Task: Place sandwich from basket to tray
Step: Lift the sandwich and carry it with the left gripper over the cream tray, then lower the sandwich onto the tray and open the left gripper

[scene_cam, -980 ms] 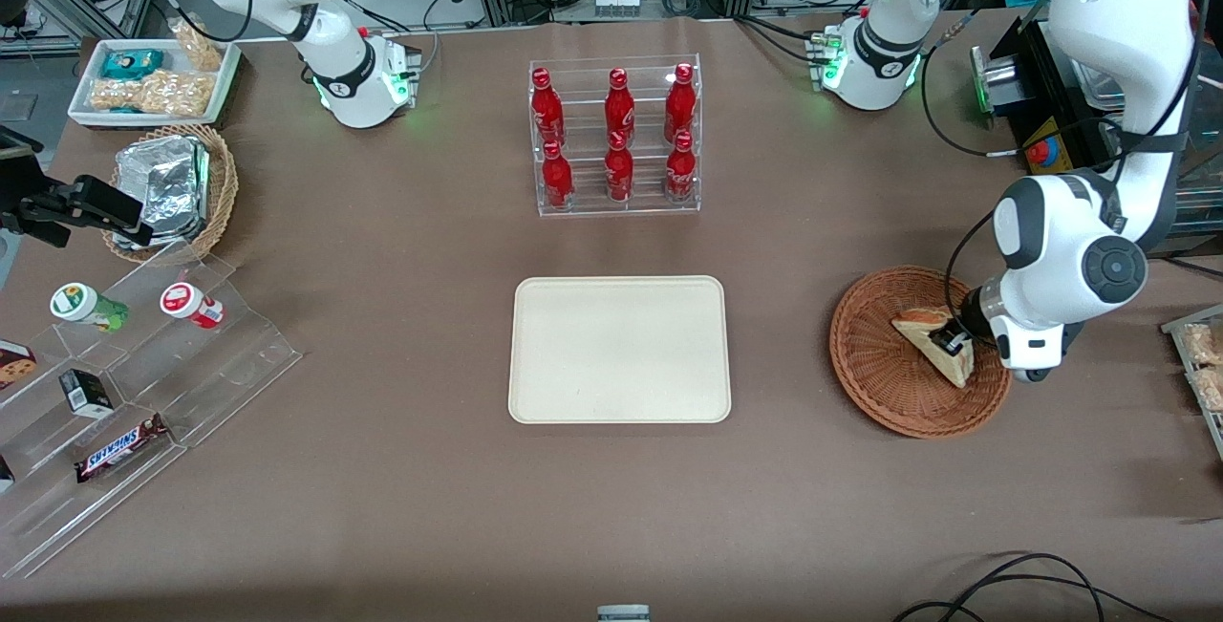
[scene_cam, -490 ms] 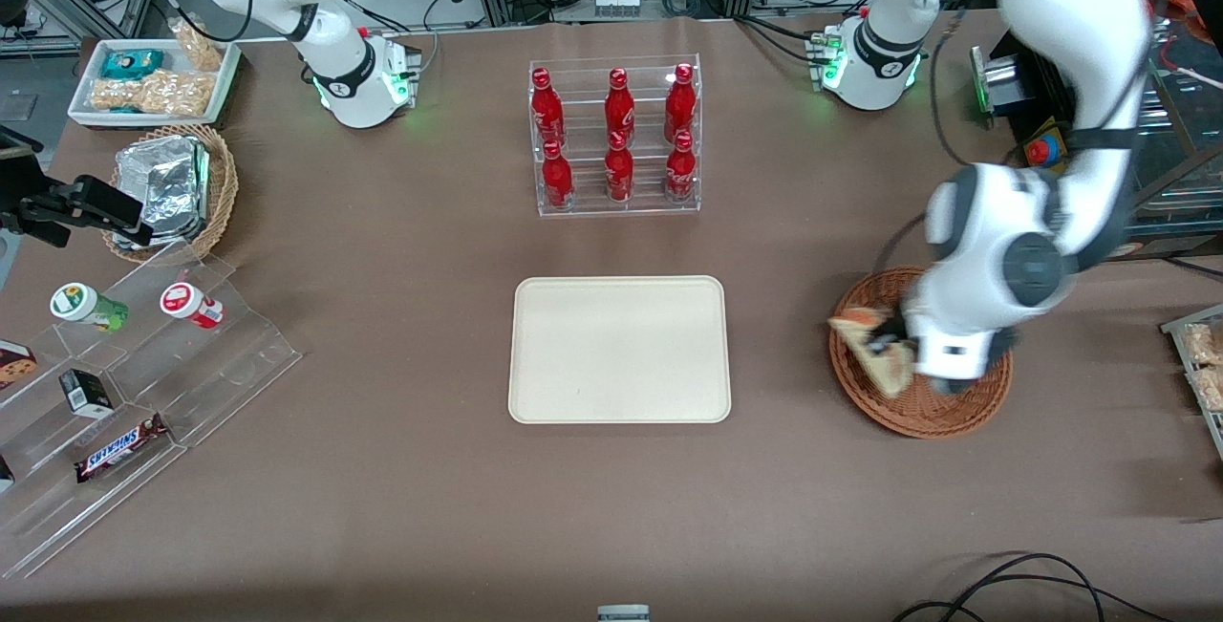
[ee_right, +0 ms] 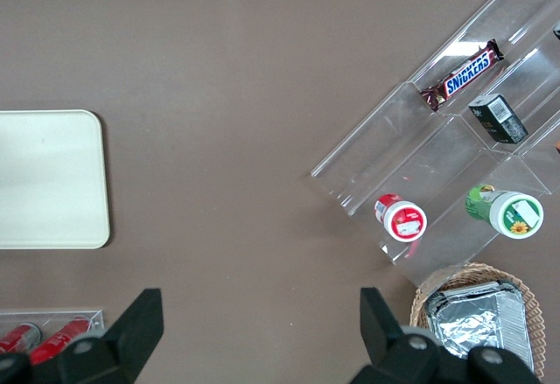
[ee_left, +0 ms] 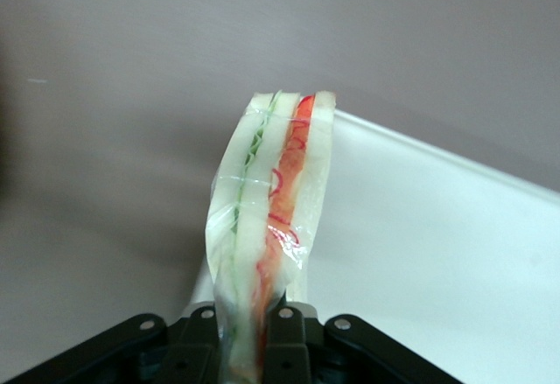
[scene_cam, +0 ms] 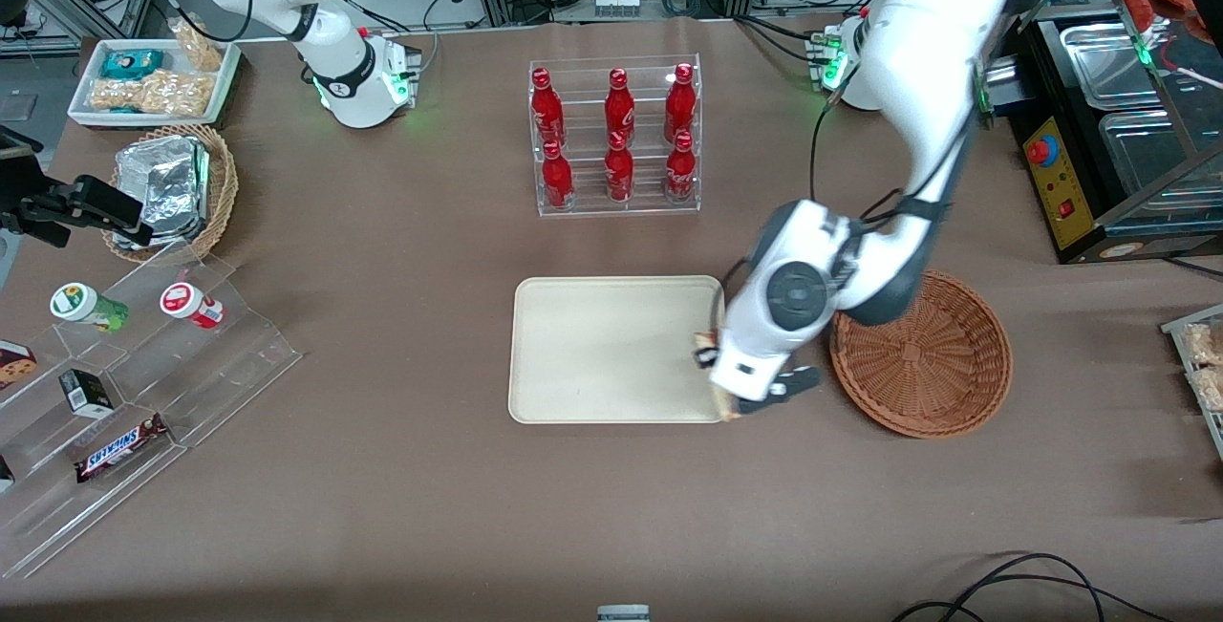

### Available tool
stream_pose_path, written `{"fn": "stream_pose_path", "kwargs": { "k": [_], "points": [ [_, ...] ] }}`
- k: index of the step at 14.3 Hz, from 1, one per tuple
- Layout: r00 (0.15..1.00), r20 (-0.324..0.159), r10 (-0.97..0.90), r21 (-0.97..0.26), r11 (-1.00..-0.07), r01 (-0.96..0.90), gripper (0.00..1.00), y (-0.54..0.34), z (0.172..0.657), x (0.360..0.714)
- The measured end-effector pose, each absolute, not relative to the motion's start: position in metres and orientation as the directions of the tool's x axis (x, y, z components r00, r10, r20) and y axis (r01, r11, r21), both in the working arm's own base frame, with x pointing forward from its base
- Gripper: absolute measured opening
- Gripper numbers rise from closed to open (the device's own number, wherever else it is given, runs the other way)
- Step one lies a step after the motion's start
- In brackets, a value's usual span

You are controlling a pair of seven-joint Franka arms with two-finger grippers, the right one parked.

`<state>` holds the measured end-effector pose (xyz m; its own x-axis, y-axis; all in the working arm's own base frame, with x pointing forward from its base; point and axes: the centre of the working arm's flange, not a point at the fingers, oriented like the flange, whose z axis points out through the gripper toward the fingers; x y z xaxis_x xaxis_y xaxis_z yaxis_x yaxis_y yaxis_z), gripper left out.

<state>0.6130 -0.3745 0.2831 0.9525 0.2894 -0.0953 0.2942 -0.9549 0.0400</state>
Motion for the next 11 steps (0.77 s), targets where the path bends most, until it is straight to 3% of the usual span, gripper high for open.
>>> {"fn": "stream_pose_path", "kwargs": {
  "k": [3, 7, 11],
  "points": [
    [0.988, -0.039, 0.148, 0.085, -0.985, 0.151, 0.15, -0.44, 0.266, 0.587],
    [1.0, -0.002, 0.017, 0.064, -0.998, 0.017, 0.15, -0.495, 0.244, 0.546],
    [1.0, 0.011, 0.012, 0.064, -0.998, 0.011, 0.15, -0.503, 0.234, 0.544]
  ]
}}
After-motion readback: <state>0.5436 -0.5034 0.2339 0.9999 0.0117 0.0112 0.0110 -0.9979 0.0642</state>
